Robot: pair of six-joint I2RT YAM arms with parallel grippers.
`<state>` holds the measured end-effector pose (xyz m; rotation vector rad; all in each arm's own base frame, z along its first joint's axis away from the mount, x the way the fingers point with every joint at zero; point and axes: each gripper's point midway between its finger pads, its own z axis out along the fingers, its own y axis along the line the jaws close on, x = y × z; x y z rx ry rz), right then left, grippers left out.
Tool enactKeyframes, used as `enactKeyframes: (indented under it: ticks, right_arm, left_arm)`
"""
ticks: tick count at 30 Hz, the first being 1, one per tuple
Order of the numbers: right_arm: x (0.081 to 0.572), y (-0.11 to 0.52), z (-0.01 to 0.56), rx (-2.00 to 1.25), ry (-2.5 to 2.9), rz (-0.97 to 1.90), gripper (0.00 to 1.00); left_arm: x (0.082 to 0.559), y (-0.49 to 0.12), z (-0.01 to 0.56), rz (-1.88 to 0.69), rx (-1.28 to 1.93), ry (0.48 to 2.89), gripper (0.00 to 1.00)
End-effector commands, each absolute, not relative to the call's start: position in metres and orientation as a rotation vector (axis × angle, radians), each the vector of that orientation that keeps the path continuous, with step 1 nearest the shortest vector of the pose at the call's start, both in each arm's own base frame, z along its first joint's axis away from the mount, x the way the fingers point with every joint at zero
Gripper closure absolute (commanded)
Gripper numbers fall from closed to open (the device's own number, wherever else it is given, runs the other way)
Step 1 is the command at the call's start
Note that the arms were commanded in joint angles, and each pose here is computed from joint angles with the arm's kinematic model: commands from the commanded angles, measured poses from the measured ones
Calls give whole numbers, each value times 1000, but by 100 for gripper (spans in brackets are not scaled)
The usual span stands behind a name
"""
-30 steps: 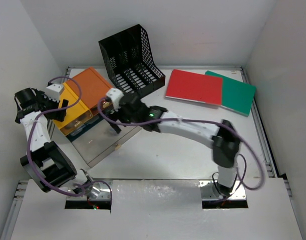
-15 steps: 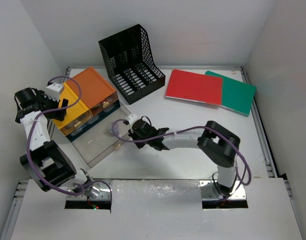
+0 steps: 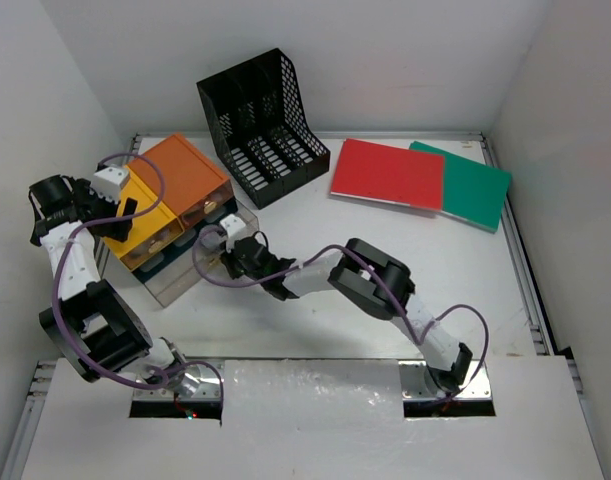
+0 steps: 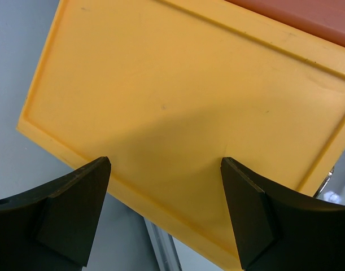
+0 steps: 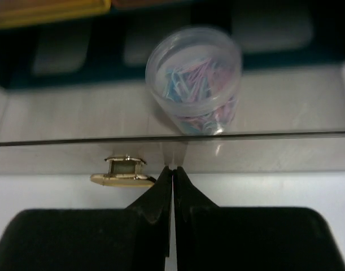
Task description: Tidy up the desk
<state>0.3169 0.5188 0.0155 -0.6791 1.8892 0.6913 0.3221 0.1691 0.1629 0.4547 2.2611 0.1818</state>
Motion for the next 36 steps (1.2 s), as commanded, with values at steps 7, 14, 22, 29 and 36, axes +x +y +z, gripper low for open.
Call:
enactKeyframes:
  ticks: [7, 14, 22, 29, 36]
  right_arm:
    - [402, 559, 113, -244, 1378, 710, 100]
    - [415, 580, 109, -205, 1361, 730, 100]
    - [393, 530, 126, -226, 1368, 708, 100]
    - [355, 361, 188, -91, 1551, 585, 41]
    - [381, 197, 146, 443, 1837, 721, 19]
  left_arm:
    - [305, 163, 135, 106, 545, 2352, 22]
    - [299, 158, 134, 76, 578, 2369, 22]
    - [296, 158, 136, 79, 568, 2383, 22]
    - [302, 154, 156, 63, 549, 2339, 22]
    - [304, 146, 194, 71, 540, 2274, 22]
